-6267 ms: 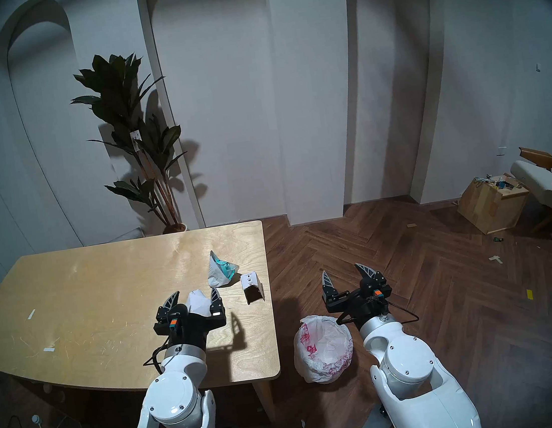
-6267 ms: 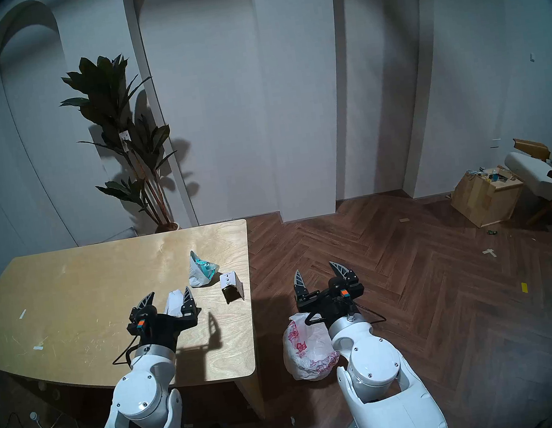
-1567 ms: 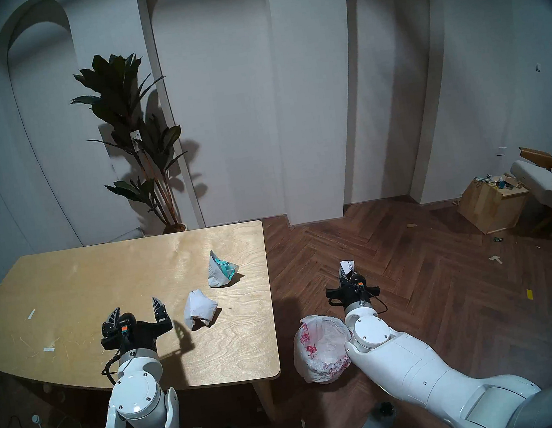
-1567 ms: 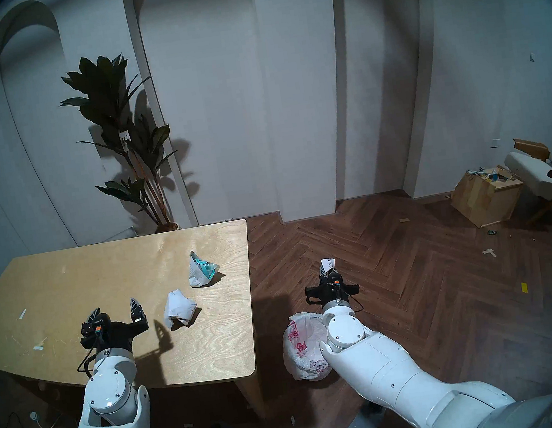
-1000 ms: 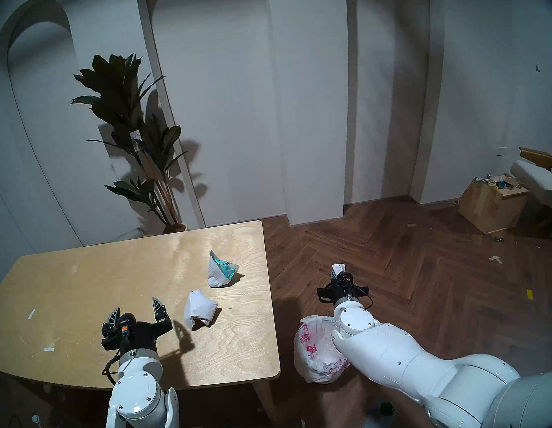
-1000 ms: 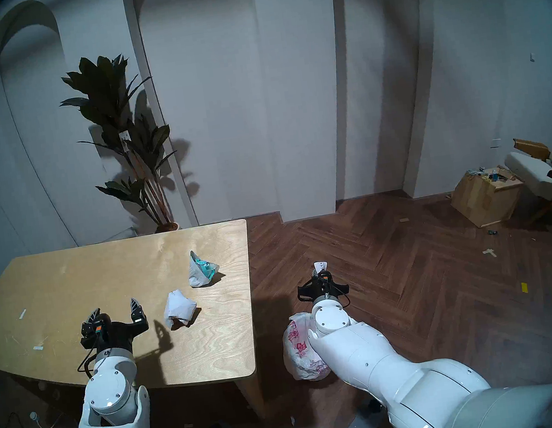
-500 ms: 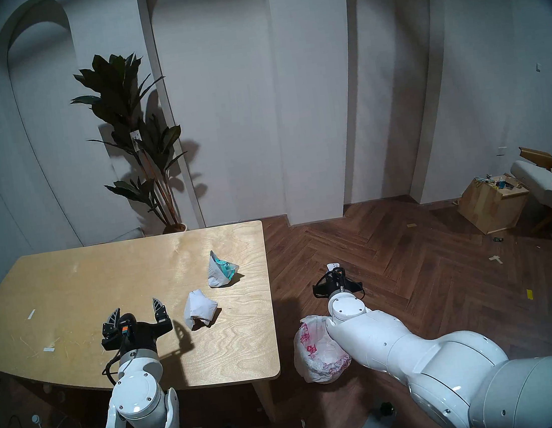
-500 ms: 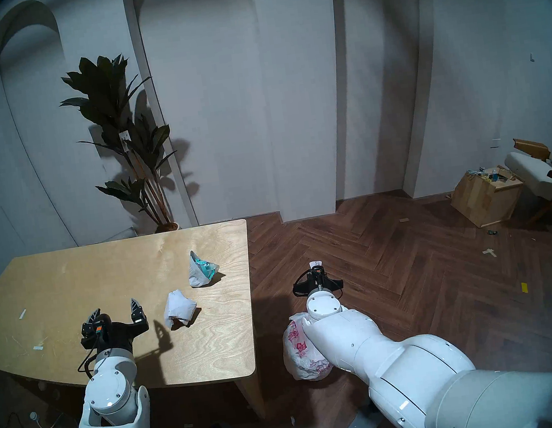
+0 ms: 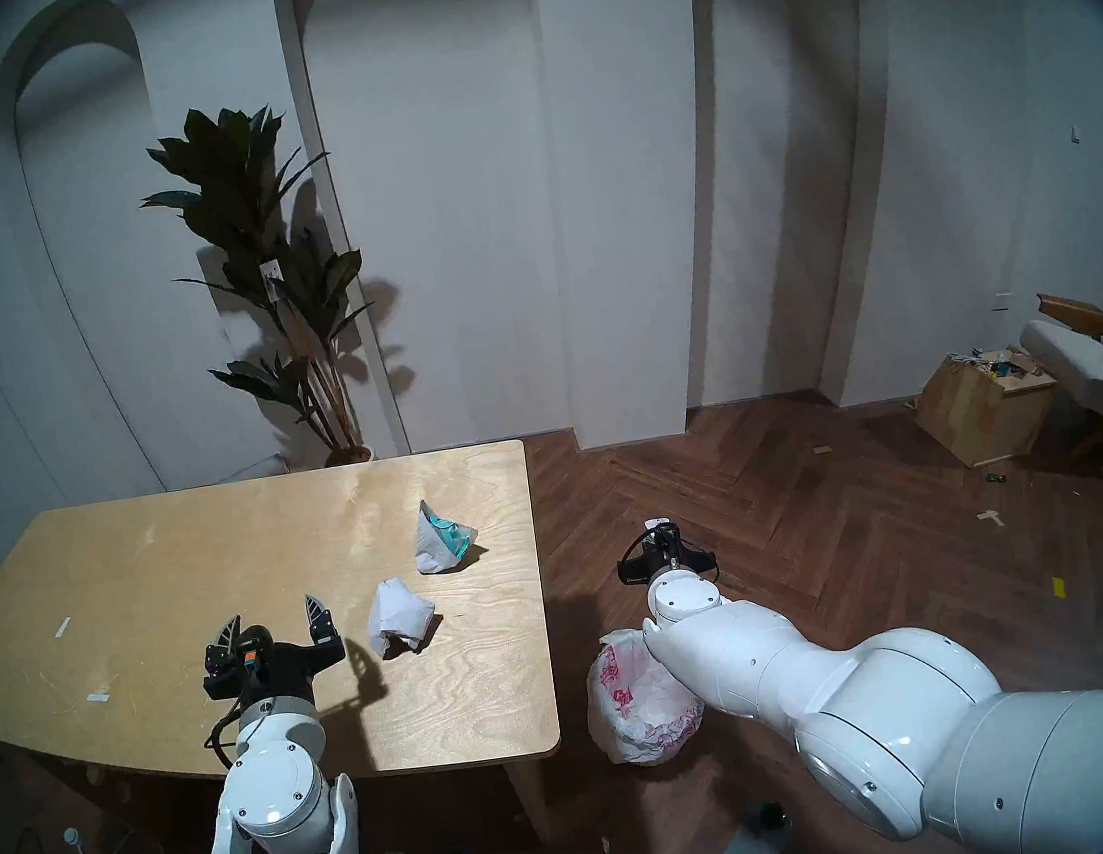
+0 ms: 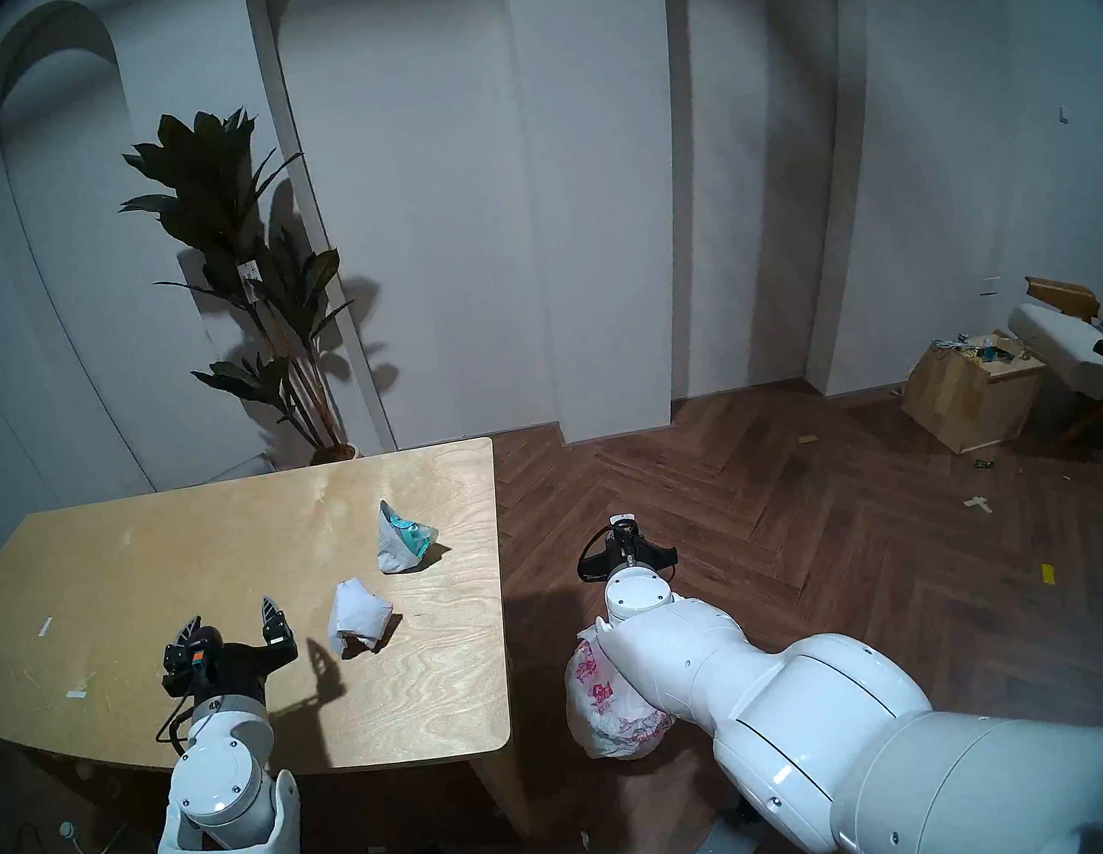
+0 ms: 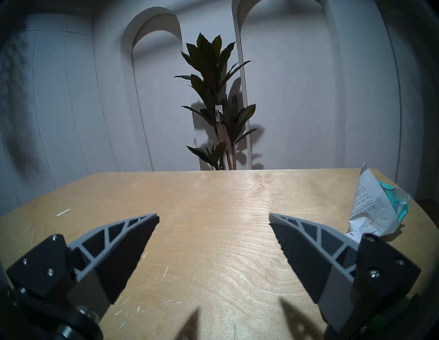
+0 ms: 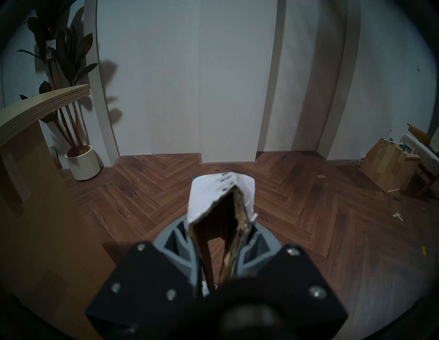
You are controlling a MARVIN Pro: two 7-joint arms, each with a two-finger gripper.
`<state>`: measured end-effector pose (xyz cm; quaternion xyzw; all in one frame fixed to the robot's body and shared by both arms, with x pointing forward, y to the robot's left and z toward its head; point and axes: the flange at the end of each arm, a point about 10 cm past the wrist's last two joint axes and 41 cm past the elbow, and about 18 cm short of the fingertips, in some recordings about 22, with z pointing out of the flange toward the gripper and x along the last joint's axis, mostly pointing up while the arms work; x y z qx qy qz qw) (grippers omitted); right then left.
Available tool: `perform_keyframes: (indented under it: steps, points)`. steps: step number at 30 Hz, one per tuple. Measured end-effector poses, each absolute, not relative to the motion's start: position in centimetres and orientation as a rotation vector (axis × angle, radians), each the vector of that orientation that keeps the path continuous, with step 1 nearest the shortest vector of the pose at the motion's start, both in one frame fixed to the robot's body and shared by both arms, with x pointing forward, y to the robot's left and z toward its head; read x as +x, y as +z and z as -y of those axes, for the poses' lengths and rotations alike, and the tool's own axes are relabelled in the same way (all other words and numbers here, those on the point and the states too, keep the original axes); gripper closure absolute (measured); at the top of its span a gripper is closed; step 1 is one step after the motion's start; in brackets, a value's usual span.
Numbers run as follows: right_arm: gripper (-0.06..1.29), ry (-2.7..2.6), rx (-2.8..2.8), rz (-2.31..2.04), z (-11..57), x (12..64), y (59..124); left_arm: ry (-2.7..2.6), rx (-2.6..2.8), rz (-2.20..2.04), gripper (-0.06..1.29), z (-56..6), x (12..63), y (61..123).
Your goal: Put the trash into the trash bin on the ground
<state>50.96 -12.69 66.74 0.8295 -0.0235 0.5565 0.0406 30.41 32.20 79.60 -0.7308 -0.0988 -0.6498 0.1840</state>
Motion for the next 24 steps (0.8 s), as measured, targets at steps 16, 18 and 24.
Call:
perform_keyframes:
  steps: [16,18,24]
  points:
    - [1.05,1.69,2.556,0.023,12.41,51.3,66.77,-1.831,-2.061,0.278,-0.01,-32.23,30.44,79.56]
    - [1.05,1.691,2.556,0.014,12.33,51.24,66.71,-1.831,-2.061,0.278,-0.01,-32.23,30.45,79.56]
    - [1.05,1.694,2.558,-0.007,12.19,50.93,66.36,-1.832,-2.061,0.277,-0.01,-32.23,30.46,79.57]
